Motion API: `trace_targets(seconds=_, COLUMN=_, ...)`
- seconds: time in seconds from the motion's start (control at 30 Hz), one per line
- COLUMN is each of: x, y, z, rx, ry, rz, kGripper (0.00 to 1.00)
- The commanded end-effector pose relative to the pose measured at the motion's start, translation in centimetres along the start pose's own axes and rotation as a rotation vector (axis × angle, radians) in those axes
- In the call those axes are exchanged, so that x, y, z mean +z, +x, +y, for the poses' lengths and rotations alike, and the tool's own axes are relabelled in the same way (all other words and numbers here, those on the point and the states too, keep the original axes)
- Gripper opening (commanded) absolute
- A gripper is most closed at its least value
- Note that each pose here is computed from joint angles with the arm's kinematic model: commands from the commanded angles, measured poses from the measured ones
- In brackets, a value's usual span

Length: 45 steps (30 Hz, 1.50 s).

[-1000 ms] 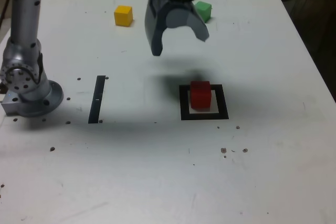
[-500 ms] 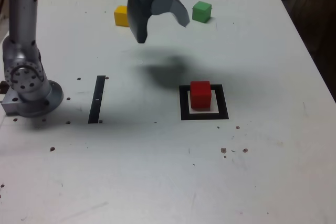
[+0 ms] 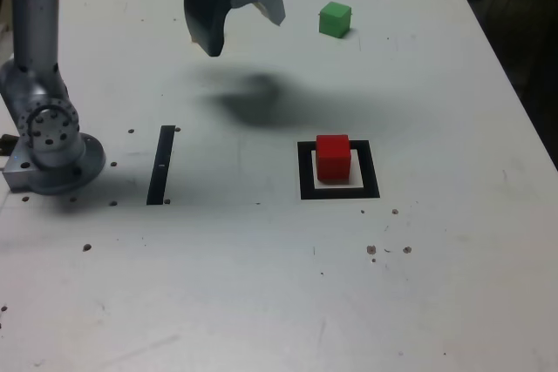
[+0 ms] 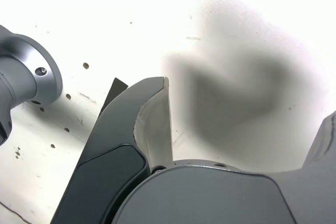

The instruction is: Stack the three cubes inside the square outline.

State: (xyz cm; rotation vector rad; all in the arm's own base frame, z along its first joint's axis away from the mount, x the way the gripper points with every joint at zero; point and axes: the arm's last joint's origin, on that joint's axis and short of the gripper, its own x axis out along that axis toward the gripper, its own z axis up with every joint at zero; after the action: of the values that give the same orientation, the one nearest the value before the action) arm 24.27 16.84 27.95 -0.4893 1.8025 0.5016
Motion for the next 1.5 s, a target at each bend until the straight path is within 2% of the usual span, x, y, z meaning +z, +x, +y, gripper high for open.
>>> trace_targets(seconds=0.0, x=-0.2, y=0.1, z=1.1, rx=-0.006, ry=-0.034, rz=0.007, kGripper=0.99)
trace_targets(seconds=0.5, x=0.7, y=2.0, z=7.1, rx=-0.071, ry=-0.241, rz=0.063, kGripper=0.99)
trace_targets(seconds=0.9, x=2.7, y=2.7, z=10.5, rx=-0.124, ry=-0.345, rz=0.061, kGripper=0.99)
trace_targets(seconds=1.07, x=3.4, y=3.5, z=12.1, rx=-0.143, ry=-0.386, rz=0.078, kGripper=0.99)
trace_targets(seconds=1.47, x=4.3, y=3.8, z=14.4, rx=-0.158, ry=-0.436, rz=0.071, kGripper=1.00)
